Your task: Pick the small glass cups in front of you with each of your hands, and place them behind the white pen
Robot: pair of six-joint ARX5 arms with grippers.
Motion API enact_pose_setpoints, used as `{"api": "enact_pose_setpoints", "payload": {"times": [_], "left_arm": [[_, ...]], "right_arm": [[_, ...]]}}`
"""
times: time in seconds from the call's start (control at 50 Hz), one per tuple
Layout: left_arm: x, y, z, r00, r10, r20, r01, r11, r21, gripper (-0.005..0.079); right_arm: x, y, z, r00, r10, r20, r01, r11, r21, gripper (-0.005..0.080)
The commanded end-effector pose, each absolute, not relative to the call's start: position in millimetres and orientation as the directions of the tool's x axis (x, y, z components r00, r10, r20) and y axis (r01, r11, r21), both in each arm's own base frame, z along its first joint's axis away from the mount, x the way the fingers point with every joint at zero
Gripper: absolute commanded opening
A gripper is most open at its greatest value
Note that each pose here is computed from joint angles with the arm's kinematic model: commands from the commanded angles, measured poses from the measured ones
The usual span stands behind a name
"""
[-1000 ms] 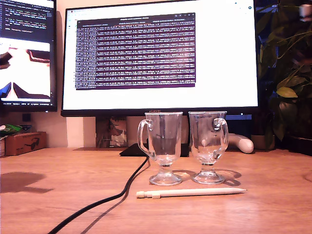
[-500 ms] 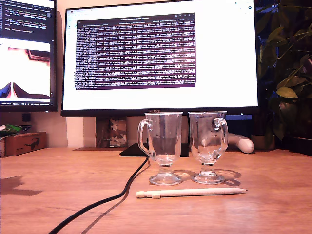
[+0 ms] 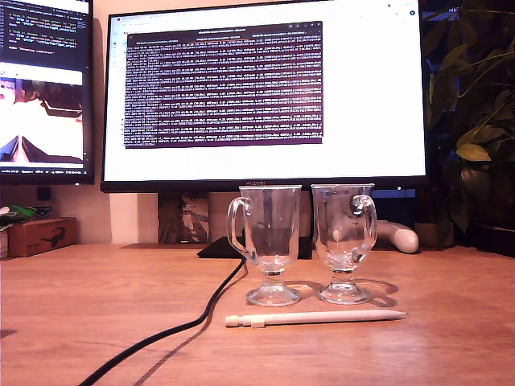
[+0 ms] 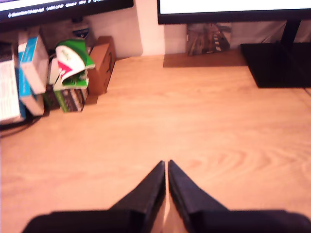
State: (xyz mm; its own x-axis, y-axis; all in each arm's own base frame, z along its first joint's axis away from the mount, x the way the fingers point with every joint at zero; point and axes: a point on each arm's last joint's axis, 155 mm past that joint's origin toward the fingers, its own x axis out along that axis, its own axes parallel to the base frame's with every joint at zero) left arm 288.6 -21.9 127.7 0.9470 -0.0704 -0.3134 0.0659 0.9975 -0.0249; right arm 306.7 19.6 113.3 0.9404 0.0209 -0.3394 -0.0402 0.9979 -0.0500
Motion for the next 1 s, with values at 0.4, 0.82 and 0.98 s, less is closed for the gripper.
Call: {"api": "enact_pose_setpoints", "payload": {"times": [0.4,0.82,0.98], "left_arm": [[266.1,-18.0,107.8,0.964,-0.062,-0.257,0.051,0.997,-0.049,-0.0019],[250.4,-12.0,134.7,0.989,-0.038,-0.14,0.032,0.998,-0.047,-0.0019],[247.2,-8.2,130.2,0.988,-0.019,-0.155,0.012,0.999,-0.045,-0.0019]], "right_arm": [[283.0,17.1,111.2,0.975,0.028,-0.219,-0.041,0.998,-0.052,-0.0008],[276.3,17.7,153.3,0.998,0.038,-0.056,-0.041,0.997,-0.062,-0.0008],[271.2,16.4,169.0,0.999,0.034,0.006,-0.034,0.997,-0.066,-0.0008]]}}
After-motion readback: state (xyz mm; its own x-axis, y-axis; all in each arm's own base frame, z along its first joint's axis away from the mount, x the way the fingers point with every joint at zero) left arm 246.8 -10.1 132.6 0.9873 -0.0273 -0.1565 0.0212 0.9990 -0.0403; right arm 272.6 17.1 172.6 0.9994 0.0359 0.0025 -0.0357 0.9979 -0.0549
